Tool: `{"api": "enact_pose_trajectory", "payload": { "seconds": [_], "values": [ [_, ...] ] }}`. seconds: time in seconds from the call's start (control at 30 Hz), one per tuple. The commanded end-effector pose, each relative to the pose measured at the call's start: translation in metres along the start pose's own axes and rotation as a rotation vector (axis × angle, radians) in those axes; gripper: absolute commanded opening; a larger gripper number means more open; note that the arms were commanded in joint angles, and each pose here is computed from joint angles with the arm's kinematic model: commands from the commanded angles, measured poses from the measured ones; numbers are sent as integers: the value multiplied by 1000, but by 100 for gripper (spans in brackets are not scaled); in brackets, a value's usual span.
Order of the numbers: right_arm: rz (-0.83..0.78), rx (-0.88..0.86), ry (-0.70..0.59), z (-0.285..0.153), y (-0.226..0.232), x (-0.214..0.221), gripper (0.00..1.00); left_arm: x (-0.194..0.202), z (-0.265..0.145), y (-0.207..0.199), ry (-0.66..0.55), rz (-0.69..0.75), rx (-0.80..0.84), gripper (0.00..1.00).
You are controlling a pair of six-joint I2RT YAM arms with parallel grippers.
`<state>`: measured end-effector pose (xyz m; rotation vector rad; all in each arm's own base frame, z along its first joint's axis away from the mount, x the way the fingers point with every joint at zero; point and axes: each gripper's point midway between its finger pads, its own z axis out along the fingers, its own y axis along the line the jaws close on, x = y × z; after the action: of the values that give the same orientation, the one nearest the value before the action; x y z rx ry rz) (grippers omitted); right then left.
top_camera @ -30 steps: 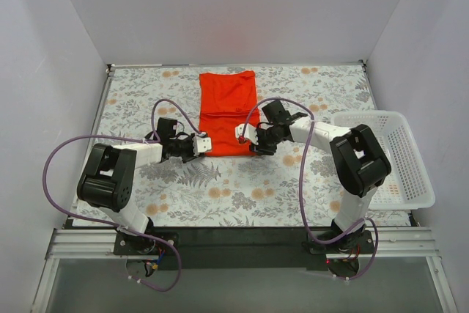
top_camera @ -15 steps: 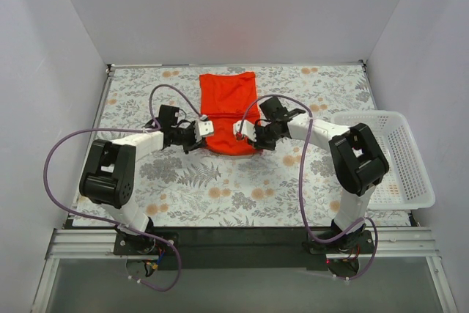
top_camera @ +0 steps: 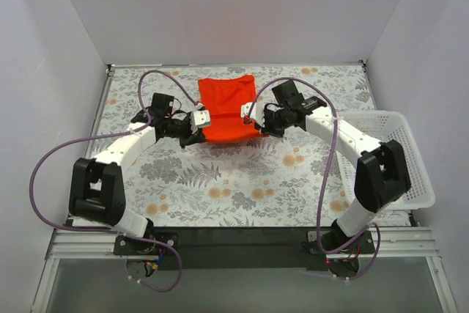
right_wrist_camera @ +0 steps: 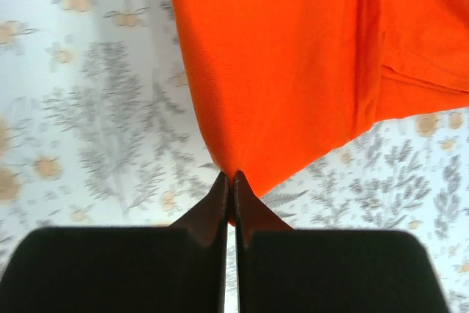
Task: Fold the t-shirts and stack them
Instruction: Fold the tshirt
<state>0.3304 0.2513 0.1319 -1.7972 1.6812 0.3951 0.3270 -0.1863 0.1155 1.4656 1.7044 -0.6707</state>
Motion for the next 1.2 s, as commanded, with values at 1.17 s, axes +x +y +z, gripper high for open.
{"api": "enact_pose_trajectory", "payload": {
  "seconds": [1.17],
  "values": [
    [-16,-144,-59,18,-71,-4,1,-4,-13,105,-8,-249,113,0]
  ]
}}
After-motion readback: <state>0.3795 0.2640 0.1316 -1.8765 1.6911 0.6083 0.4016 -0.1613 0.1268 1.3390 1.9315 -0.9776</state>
